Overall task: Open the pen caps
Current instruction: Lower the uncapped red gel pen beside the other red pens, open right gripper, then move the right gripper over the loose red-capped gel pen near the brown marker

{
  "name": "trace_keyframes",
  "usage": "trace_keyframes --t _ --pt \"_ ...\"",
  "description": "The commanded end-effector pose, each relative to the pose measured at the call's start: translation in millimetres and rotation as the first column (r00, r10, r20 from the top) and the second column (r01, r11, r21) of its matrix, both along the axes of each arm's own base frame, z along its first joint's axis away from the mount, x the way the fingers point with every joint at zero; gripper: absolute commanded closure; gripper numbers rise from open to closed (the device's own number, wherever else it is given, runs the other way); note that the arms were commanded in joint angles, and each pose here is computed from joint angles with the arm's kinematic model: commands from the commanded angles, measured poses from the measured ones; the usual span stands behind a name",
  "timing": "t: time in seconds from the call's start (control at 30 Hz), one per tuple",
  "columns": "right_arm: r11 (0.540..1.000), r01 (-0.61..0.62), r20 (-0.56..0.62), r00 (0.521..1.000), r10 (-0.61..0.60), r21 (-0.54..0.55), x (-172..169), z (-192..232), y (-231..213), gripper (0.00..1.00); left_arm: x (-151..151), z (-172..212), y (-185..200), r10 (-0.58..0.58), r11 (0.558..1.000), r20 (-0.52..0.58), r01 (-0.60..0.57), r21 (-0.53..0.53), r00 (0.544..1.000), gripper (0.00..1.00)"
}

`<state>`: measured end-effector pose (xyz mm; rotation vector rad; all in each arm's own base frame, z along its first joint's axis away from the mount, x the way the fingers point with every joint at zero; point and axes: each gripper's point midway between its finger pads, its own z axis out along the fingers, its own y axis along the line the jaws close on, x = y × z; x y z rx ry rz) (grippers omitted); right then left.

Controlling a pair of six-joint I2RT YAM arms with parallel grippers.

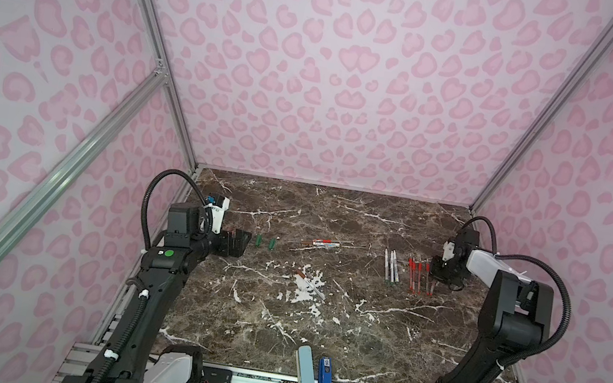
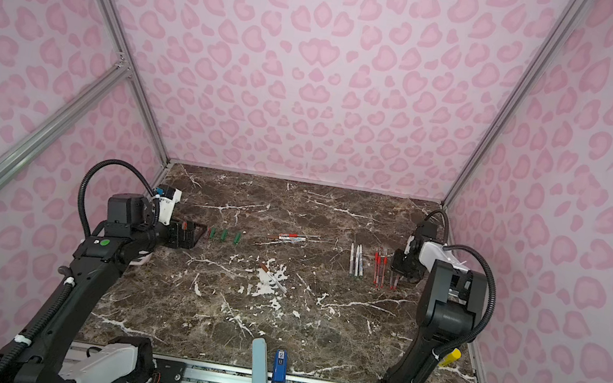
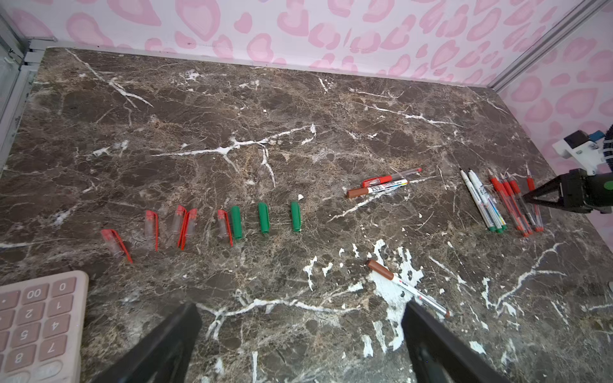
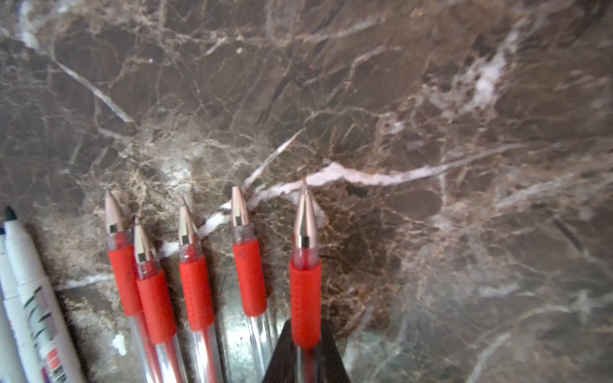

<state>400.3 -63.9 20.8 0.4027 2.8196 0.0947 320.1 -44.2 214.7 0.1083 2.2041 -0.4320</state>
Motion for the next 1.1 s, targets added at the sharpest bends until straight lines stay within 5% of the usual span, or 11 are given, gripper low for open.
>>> trace_keyframes --t 0.0,0.43,0.67,0.9,1.07 --pt "1.0 0.013 -0.011 1.0 -0.013 -0.013 -3.9 1.4 -2.2 0.84 3.0 7.0 -2.3 -0.014 1.0 0.036 0.015 -0.014 0.999 0.02" --pt "1.0 0.007 0.127 0.992 -0.008 0.007 0.7 56.1 6.5 0.75 2.7 11.7 0.5 0.0 0.999 0.046 0.001 -0.035 0.999 0.02" --pt "0.972 -0.226 0.252 0.946 0.204 0.064 31.9 99.9 86.2 0.59 3.0 11.5 1.7 0.005 0.999 0.048 -0.002 -0.043 0.999 0.02" --pt "0.872 -0.489 0.245 0.845 0.475 -0.003 63.6 105.1 177.2 0.5 1.2 14.4 1.1 0.001 0.999 0.055 0.001 -0.044 0.998 0.02" --pt "0.717 -0.696 0.137 0.707 0.694 -0.039 72.1 91.1 239.5 0.47 2.5 16.4 2.1 0.006 0.999 0.054 -0.004 -0.04 0.999 0.02"
